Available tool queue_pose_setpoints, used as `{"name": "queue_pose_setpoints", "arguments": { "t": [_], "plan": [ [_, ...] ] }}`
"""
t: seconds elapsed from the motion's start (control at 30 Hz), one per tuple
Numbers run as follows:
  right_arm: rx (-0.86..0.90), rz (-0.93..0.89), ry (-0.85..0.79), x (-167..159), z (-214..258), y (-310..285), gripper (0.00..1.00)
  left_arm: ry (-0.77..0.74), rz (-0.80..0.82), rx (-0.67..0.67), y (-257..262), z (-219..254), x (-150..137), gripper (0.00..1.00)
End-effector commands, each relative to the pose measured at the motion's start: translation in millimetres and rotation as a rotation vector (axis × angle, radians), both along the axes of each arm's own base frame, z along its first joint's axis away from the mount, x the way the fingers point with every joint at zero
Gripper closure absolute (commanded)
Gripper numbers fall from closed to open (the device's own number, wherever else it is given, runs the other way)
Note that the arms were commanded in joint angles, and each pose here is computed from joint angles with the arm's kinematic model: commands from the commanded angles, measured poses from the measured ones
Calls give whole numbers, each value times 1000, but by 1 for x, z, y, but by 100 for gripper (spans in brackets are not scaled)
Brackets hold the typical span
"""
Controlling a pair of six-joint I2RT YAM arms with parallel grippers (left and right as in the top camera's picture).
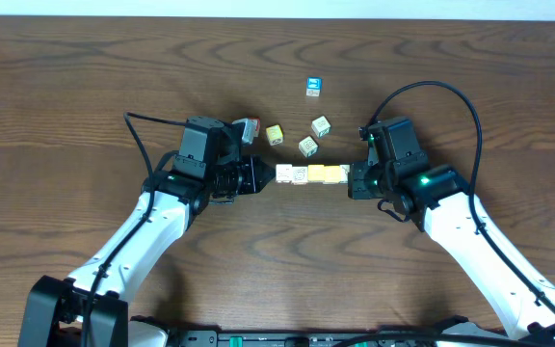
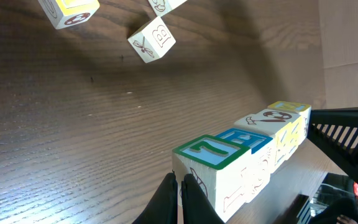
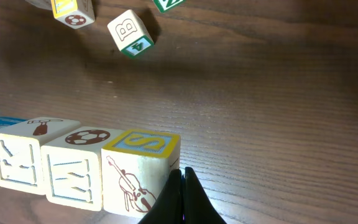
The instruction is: Lift 5 blocks
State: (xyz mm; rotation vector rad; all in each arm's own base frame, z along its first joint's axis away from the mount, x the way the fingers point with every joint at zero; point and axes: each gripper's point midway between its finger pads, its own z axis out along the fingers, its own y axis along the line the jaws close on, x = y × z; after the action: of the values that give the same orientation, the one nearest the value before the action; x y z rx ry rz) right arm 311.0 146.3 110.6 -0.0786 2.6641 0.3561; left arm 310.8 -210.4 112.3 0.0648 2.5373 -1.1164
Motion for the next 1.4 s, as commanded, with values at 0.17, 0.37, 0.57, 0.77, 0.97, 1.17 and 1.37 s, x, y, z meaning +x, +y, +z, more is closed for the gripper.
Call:
{"name": "queue_pose_setpoints", "arguments": {
  "t": [0.17, 0.37, 0.57, 0.77, 0.97, 1.17, 1.37],
  "plan": [
    [246, 183, 27, -17, 32, 59, 99, -33, -163, -142, -36, 38, -17, 93],
    [247, 183, 28, -17, 32, 59, 99, -33, -163, -142, -36, 38, -17, 93],
    [246, 183, 28, -18, 32, 59, 99, -26, -162, -140, -35, 37, -18, 93],
    [243, 183, 36, -19, 30, 59, 99, -22, -162, -138, -35, 36, -18, 93],
    [243, 182, 36, -19, 30, 58, 99, 3, -139, -92, -29, 25, -20, 93],
    [237, 178, 36, -19, 30, 57, 99, 10, -138, -85, -28, 23, -21, 93],
    [236, 178, 38, -19, 29, 57, 99, 10, -134, -77, -27, 22, -20, 93]
  ]
}}
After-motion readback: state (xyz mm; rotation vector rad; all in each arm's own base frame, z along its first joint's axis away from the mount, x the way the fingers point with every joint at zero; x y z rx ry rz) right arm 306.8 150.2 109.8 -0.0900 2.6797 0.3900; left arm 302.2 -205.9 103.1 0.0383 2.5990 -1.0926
